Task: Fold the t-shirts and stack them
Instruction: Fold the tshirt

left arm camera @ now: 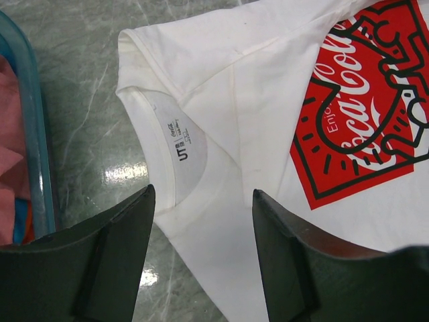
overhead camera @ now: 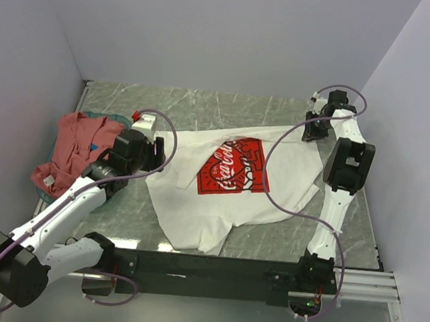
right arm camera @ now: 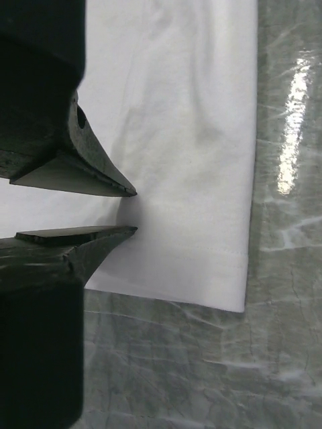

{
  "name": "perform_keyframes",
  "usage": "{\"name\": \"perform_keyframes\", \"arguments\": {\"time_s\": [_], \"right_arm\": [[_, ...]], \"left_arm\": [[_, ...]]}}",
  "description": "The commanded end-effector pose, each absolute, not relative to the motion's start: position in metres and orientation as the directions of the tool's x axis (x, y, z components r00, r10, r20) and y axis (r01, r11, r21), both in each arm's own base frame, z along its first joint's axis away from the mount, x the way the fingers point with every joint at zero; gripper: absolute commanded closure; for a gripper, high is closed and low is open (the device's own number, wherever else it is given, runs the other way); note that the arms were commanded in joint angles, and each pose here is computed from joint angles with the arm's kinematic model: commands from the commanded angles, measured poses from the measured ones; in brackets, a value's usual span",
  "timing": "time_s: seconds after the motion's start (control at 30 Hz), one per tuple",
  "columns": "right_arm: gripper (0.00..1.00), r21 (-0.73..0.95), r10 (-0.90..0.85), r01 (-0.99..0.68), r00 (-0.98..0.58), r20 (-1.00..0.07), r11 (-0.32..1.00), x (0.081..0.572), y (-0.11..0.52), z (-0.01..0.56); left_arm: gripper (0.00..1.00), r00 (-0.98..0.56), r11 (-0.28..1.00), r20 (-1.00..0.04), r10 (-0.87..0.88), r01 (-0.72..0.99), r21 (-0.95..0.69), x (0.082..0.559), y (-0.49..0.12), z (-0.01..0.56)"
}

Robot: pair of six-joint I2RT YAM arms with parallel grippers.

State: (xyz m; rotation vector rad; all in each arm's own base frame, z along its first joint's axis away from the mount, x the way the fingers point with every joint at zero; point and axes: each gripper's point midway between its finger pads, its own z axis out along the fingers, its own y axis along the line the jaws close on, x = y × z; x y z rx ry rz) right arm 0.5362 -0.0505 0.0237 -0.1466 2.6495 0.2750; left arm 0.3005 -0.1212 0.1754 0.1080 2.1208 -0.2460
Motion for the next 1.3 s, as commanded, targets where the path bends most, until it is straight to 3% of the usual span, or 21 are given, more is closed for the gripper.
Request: {"name": "perform_keyframes", "arguments": {"time_s": [0.0,0.17,0.37,0.7,1.0,1.27], "right_arm": [[0.69,0.125,-0.099,-0.182,-0.868,-0.487,0.975,0.527,-0.055,0.057],[0.70,0.119,-0.115,-0.200,-0.858,-0.500,0.973,0.521,-0.054,0.065],[0.66,0.162,-0.124,-0.275,-0.785,-0.607,0.948,0.517,-0.038,0.120],[0.60,0.329,-0.167,-0.548,-0.669,-0.725,0.769,0.444,0.031,0.176],[0.59,0.380,-0.175,-0.601,-0.665,-0.726,0.703,0.387,0.057,0.167],[0.59,0.388,-0.177,-0.609,-0.665,-0.726,0.692,0.372,0.061,0.164]], "left_arm": [[0.35,-0.511,0.968,-0.859,-0.013,0.210,-0.140,0.302,-0.127,0.182],[0.35,-0.513,0.961,-0.858,-0.011,0.231,-0.151,0.301,-0.131,0.182],[0.34,-0.537,0.948,-0.844,0.008,0.272,-0.164,0.314,-0.146,0.179],[0.38,-0.650,0.922,-0.746,0.145,0.363,-0.137,0.377,-0.189,0.146],[0.44,-0.745,0.899,-0.629,0.220,0.405,-0.166,0.414,-0.217,0.097],[0.46,-0.799,0.925,-0.566,0.201,0.346,-0.159,0.431,-0.218,0.068]]}}
